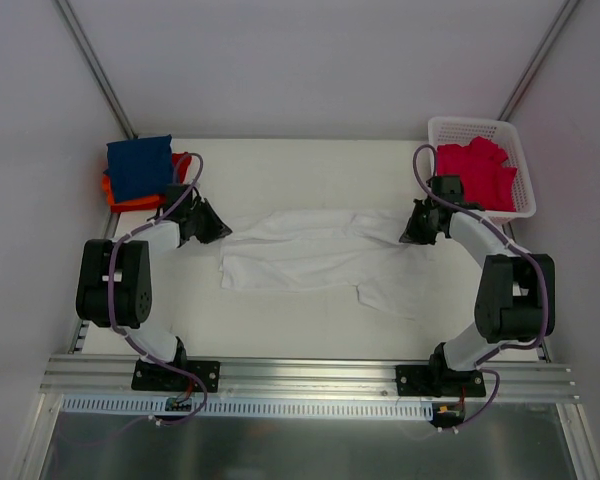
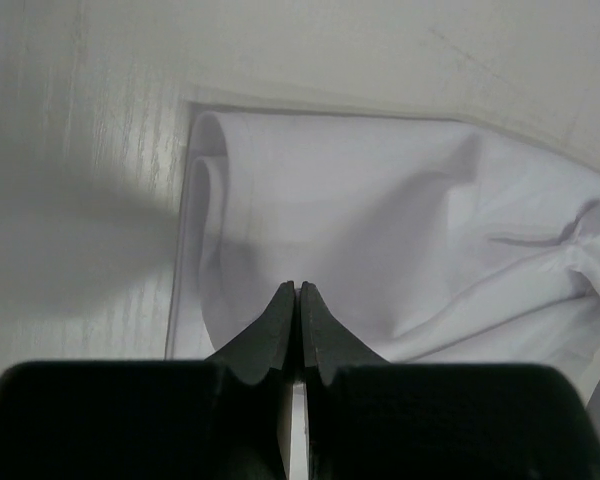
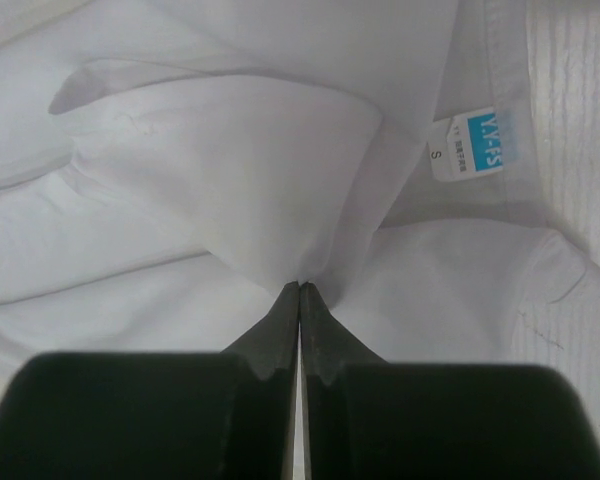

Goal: Fold and stack the t-shirts
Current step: Fold the tshirt

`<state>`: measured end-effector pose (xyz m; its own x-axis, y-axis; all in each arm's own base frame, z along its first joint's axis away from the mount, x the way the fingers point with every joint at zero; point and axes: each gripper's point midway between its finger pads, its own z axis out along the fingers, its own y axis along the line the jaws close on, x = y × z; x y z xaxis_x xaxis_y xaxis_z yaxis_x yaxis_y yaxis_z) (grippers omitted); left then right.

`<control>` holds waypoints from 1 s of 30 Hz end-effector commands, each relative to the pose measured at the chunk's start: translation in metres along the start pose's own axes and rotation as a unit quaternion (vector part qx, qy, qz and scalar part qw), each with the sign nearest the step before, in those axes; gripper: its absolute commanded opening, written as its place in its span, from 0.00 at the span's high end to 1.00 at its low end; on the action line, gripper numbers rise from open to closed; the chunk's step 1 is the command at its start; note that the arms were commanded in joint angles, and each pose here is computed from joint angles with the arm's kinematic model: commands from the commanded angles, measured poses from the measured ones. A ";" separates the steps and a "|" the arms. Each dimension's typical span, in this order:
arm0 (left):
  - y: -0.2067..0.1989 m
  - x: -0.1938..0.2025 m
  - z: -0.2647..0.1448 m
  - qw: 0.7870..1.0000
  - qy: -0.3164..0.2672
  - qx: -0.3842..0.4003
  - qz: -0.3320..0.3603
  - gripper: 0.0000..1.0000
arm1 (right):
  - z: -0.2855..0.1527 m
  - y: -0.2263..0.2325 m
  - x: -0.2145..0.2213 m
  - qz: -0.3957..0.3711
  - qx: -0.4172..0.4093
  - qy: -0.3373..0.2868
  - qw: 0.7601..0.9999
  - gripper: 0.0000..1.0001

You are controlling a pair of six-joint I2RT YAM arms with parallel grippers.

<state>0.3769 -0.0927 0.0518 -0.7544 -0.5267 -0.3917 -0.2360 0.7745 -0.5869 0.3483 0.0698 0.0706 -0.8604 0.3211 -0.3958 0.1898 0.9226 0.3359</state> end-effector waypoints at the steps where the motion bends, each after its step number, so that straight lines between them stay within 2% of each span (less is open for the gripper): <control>1: 0.007 0.007 0.001 1.000 0.007 0.000 -0.010 1.00 | -0.011 0.006 -0.003 -0.003 -0.006 -0.027 1.000 1.00; 6: 0.020 0.021 0.003 1.000 0.019 -0.017 -0.017 1.00 | -0.010 0.002 0.003 -0.002 0.001 -0.024 1.000 1.00; 8: 0.023 0.024 0.004 0.999 0.022 -0.021 -0.019 0.95 | -0.008 -0.002 0.006 -0.001 0.005 -0.020 1.000 0.99; 9: 0.026 0.026 0.005 0.999 0.024 -0.025 -0.020 0.93 | -0.009 -0.003 0.008 -0.003 0.008 -0.019 1.000 0.95; 11: 0.028 0.027 0.005 0.999 0.024 -0.029 -0.022 0.71 | -0.008 -0.007 0.011 -0.003 0.016 -0.019 1.000 0.87; 12: 0.028 0.026 0.004 0.999 0.022 -0.031 -0.021 0.46 | -0.010 -0.008 0.011 -0.005 0.018 -0.019 1.000 0.82; 13: 0.028 0.026 0.004 0.999 0.020 -0.031 -0.021 0.30 | -0.010 -0.008 0.012 -0.005 0.020 -0.021 1.000 0.78; 15: 0.027 0.025 0.002 0.999 0.016 -0.030 -0.019 0.21 | -0.012 -0.012 0.012 -0.009 0.029 -0.023 0.999 0.69; 17: 0.026 0.023 0.000 0.999 0.012 -0.029 -0.017 0.12 | -0.017 -0.015 0.010 -0.014 0.041 -0.030 0.999 0.65; 21: 0.018 0.018 -0.006 1.000 0.002 -0.018 -0.013 0.06 | -0.030 -0.022 0.003 -0.023 0.065 -0.060 0.996 0.63; 25: 0.012 0.014 -0.009 1.000 -0.002 -0.008 -0.008 0.03 | -0.045 -0.007 -0.012 -0.035 0.046 -0.088 0.994 0.64; 30: 0.000 0.009 -0.016 1.000 -0.012 0.010 0.000 0.01 | -0.040 0.023 -0.013 -0.069 0.024 -0.069 0.995 0.65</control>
<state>0.3619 -0.0957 0.0461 -0.7545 -0.5423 -0.3697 -0.2470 0.7565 -0.6056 0.3362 0.0625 0.1023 -0.8081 0.2662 -0.5255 0.1620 0.9581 0.2362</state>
